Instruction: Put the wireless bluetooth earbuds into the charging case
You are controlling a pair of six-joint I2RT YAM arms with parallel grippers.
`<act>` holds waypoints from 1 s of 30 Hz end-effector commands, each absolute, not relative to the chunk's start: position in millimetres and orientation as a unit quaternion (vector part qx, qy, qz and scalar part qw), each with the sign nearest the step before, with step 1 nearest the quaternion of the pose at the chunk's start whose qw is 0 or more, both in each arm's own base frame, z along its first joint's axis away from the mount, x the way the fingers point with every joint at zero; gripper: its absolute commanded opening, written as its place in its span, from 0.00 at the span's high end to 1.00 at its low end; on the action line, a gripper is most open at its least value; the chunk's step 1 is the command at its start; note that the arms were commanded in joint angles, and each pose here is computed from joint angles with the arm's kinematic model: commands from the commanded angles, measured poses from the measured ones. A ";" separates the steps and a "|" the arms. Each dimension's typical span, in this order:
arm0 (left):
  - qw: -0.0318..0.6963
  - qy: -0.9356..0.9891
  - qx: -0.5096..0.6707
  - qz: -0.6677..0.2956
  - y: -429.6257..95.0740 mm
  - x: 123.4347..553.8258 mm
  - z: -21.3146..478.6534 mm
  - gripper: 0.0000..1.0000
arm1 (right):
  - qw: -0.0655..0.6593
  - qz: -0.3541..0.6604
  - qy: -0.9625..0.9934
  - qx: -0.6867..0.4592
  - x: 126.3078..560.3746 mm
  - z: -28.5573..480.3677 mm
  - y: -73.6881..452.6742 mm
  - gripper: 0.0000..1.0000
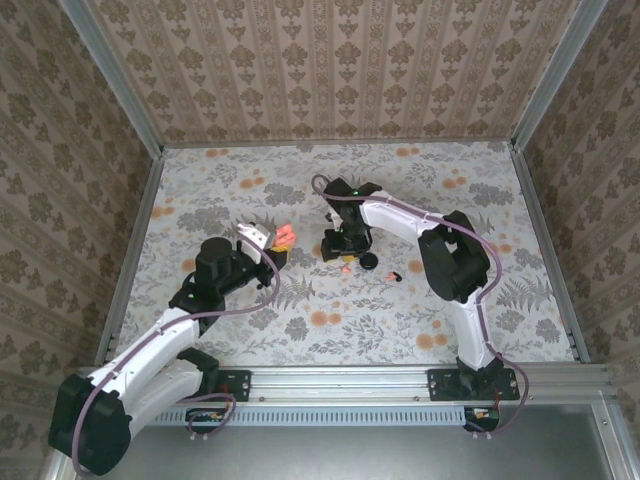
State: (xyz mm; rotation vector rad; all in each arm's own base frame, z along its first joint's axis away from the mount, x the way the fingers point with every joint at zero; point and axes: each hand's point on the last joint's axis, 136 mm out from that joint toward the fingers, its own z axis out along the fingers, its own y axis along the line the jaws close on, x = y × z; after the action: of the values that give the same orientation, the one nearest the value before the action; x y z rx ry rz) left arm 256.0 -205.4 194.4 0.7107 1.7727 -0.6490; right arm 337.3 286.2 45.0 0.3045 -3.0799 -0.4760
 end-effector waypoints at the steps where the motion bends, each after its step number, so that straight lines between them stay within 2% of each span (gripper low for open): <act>1: 0.539 0.742 0.300 -0.262 -201.4 259.0 193.8 0.84 | 0.012 -0.163 -0.980 0.111 342.9 39.9 292.9 0.52; 11: 0.538 0.744 0.297 -0.263 -198.5 261.3 193.7 0.84 | 0.059 -0.133 -0.982 0.118 323.9 24.1 274.9 0.49; 17: 0.539 0.742 0.300 -0.264 -198.7 261.3 194.6 0.84 | 0.064 -0.108 -0.985 0.119 311.5 29.4 257.8 0.49; 30: 0.539 0.739 0.302 -0.270 -199.9 260.7 198.1 0.84 | 0.091 -0.130 -0.981 0.115 286.8 42.8 259.9 0.51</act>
State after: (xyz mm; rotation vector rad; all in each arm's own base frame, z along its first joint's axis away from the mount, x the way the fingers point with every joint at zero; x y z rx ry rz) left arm 260.5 -198.4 192.3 0.6975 1.7839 -0.6368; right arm 301.2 261.9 24.0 0.3361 -2.9430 -0.3802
